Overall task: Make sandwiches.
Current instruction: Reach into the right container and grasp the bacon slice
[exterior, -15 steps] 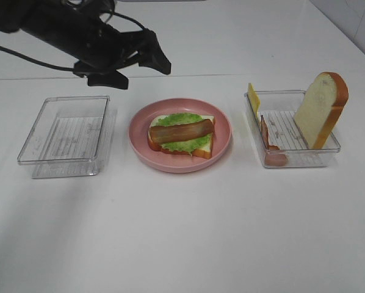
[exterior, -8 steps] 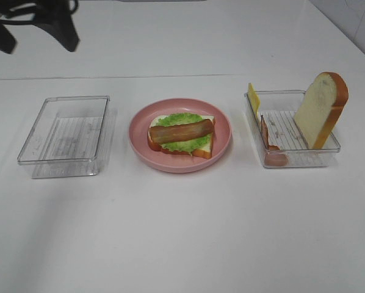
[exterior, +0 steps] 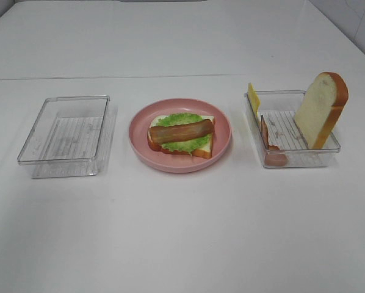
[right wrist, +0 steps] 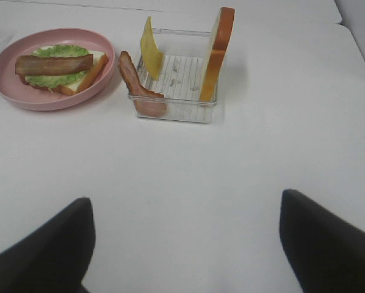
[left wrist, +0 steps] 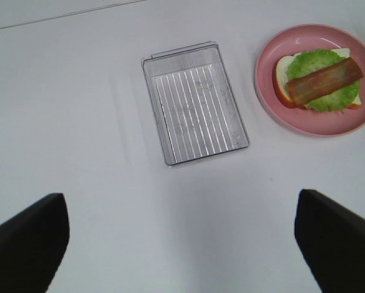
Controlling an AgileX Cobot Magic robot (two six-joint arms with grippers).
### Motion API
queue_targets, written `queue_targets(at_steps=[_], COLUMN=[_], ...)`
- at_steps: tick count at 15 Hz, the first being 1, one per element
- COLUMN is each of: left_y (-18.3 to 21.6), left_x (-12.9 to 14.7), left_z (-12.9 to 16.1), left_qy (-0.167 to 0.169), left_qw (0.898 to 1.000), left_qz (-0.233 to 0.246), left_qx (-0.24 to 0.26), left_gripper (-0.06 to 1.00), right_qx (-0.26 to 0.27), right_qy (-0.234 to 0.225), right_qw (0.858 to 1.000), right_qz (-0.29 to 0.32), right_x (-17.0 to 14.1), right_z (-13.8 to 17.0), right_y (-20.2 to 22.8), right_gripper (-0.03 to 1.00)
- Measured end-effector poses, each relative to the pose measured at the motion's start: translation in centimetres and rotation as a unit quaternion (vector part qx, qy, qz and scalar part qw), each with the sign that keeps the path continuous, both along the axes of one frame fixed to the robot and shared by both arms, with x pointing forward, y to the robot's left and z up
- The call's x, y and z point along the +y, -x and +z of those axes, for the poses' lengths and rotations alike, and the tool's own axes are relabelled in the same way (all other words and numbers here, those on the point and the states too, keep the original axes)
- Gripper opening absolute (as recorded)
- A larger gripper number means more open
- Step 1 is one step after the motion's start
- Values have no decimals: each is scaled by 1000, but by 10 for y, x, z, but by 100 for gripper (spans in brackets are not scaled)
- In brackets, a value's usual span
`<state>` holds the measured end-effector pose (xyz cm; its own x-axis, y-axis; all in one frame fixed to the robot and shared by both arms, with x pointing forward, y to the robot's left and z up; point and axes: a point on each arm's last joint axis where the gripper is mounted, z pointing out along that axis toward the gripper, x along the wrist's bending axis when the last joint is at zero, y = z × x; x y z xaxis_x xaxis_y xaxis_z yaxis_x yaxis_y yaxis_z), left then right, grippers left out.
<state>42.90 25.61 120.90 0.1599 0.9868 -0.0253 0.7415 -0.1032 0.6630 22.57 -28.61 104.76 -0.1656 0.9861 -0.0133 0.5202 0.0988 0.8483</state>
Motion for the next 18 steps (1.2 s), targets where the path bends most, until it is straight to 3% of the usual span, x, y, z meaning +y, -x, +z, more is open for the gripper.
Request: queue_targets(at_steps=[1, 6, 9, 10, 13, 18], left_y=[40, 130, 166, 187, 206, 197], left_x=[11, 34, 43, 45, 45, 42], left_z=[-10, -61, -91, -112, -134, -156], left_qy=[2, -8, -17, 3, 43, 40], left_qw=[1000, 999, 995, 989, 977, 980], left_qz=[0, -19, -40, -50, -63, -69], left_qx=[-11, -48, -90, -137, -198, -184], left_gripper=[94, 94, 94, 94, 94, 94], right_qx=[0, 0, 0, 0, 0, 0], right_qy=[0, 0, 0, 0, 0, 0], right_qw=[1000, 1000, 1000, 1000, 1000, 1000], right_qz=[0, 0, 0, 0, 0, 0], right_x=[0, 0, 0, 0, 0, 0], right_z=[0, 0, 0, 0, 0, 0], right_y=[0, 0, 0, 0, 0, 0], right_gripper=[78, 78, 78, 78, 78, 78])
